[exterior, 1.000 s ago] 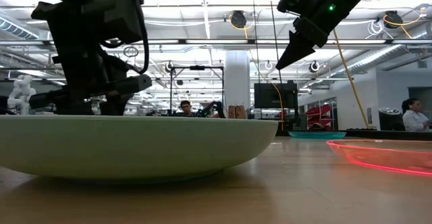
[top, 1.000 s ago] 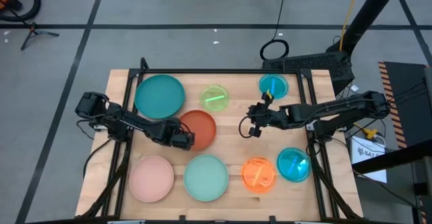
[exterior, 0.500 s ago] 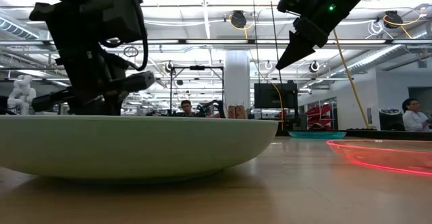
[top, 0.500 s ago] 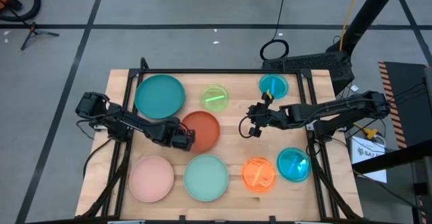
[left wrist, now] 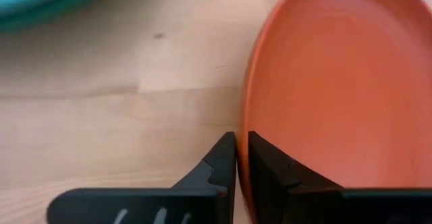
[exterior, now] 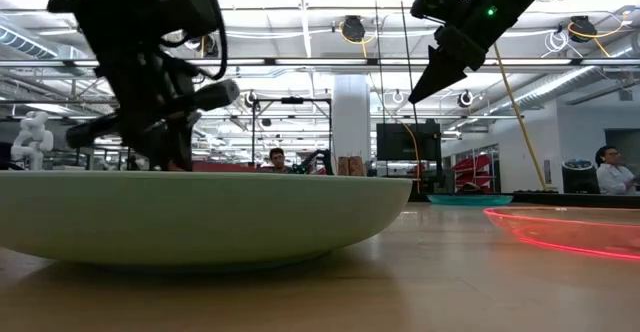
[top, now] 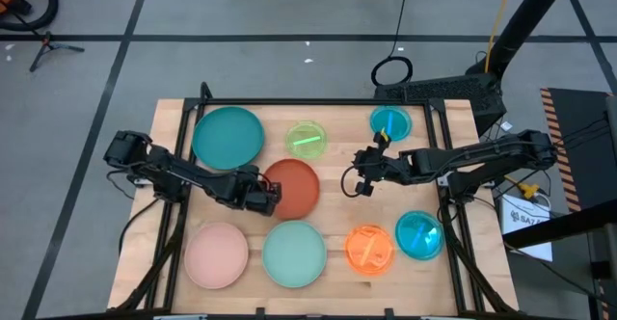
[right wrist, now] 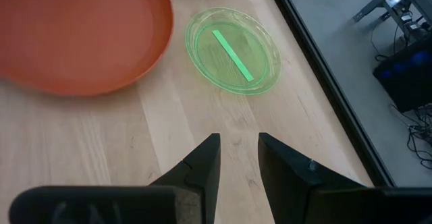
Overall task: Stack plastic plates
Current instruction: Stack the dark orange plate on top of the dark blue plate
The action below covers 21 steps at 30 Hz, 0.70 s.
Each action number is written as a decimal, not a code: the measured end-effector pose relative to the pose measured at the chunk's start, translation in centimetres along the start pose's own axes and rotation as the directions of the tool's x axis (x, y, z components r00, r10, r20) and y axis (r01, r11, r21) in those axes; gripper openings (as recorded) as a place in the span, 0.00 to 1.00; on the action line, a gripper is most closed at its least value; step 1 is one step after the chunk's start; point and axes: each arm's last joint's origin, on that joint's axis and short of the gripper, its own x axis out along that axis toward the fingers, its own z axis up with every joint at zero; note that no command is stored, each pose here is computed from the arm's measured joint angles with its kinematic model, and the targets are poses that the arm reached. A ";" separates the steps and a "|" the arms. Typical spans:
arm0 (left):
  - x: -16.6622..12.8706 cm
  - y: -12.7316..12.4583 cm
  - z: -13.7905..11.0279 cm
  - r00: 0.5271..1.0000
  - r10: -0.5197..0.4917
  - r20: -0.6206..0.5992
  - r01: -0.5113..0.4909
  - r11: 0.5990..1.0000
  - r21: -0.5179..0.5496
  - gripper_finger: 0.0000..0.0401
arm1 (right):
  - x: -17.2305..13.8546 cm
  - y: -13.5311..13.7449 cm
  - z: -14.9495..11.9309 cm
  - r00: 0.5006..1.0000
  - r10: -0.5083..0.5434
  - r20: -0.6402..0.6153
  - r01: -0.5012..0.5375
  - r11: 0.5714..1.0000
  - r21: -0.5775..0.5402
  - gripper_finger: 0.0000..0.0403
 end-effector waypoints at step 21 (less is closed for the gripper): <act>-9.9 -4.3 9.3 0.965 0.169 0.201 -0.233 0.904 0.359 0.09 | 0.0 0.0 0.0 1.000 -0.001 0.004 0.001 1.000 0.004 0.23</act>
